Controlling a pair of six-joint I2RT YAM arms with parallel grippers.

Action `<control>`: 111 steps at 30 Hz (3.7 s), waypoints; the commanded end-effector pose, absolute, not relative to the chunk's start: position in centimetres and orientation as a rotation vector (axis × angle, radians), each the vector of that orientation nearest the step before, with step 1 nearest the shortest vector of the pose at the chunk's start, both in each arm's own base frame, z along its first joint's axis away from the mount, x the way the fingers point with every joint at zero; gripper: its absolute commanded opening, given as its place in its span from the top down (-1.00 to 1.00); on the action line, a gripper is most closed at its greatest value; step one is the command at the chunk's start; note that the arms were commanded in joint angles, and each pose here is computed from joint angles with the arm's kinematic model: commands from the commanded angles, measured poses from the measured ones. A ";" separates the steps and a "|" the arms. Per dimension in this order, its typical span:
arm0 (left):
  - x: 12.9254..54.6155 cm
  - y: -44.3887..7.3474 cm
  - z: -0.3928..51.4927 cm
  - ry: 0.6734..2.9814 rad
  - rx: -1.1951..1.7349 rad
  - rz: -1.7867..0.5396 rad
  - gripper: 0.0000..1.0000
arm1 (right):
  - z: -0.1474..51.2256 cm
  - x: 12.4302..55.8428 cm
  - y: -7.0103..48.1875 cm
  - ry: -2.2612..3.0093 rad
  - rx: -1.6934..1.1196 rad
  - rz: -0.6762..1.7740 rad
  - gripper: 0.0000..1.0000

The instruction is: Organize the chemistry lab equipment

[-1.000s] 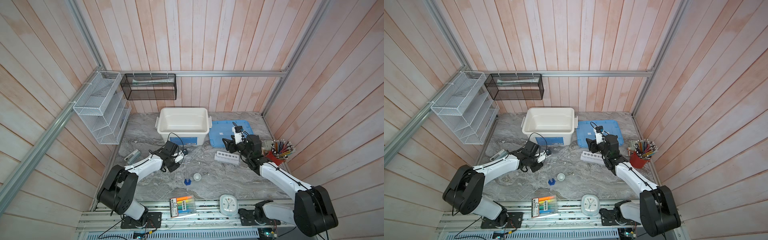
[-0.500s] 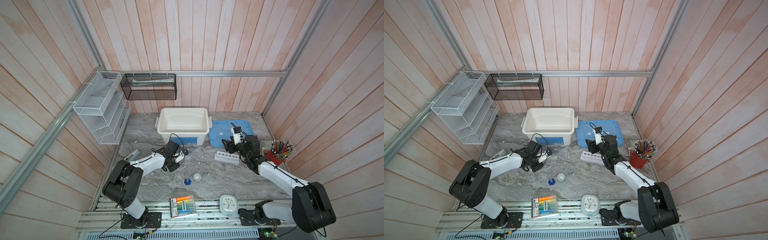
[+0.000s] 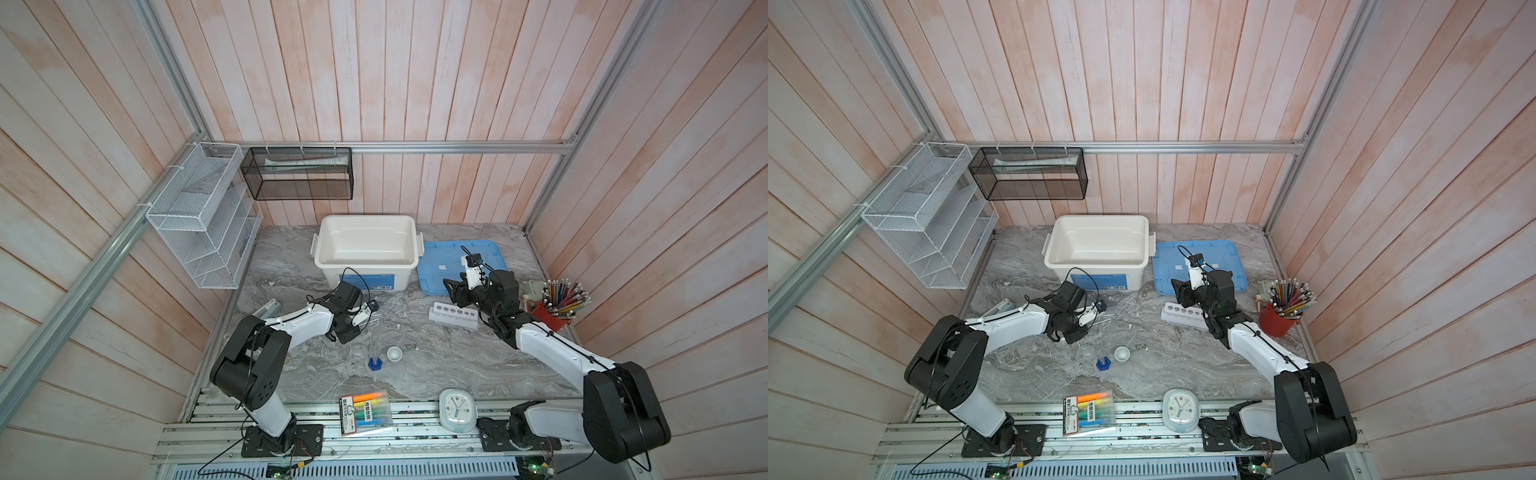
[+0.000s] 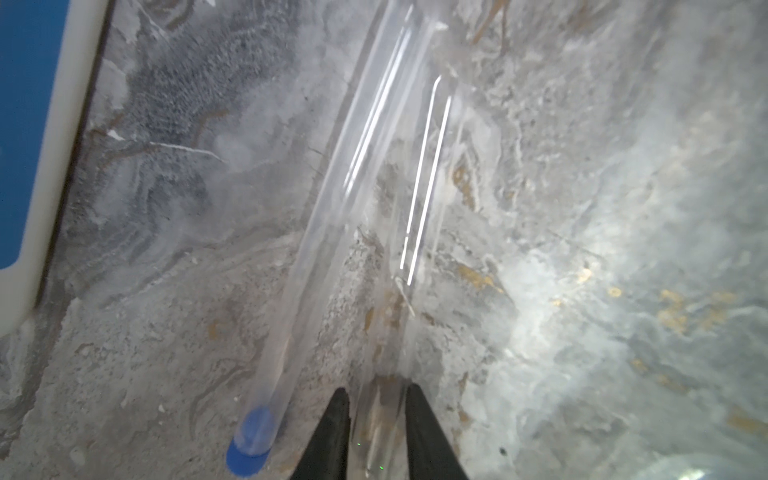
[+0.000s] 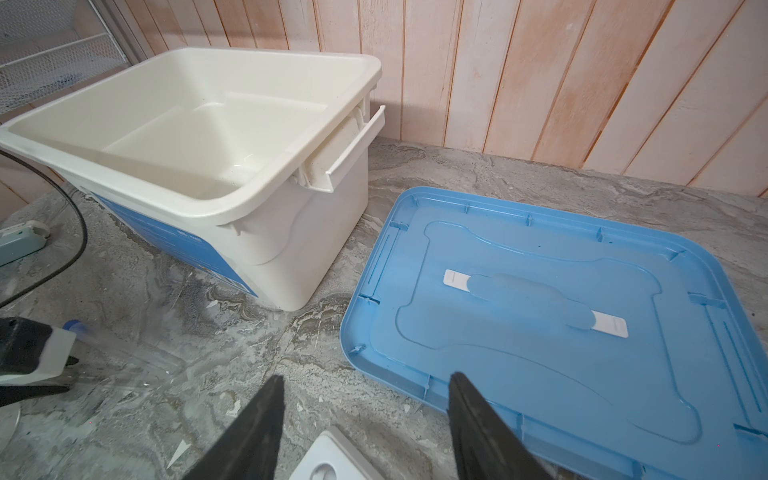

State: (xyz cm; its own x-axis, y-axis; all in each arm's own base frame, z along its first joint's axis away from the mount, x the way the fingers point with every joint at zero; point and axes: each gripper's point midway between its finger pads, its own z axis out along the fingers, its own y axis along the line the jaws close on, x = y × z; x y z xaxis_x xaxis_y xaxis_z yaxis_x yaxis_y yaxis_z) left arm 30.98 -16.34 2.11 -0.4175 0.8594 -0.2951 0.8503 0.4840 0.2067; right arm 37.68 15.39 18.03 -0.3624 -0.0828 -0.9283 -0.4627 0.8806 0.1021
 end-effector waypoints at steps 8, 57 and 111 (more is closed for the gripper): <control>30.5 -17.2 2.8 2.358 1.452 -0.021 0.57 | 17.6 37.5 15.4 1.925 -0.405 0.412 -0.25; 32.3 -10.1 13.6 2.162 1.072 0.182 0.11 | 20.4 34.0 22.3 1.941 -0.679 0.541 -0.25; 34.0 -5.0 1.2 2.217 1.874 0.183 0.36 | 17.1 33.5 24.4 1.918 -0.675 0.725 -0.25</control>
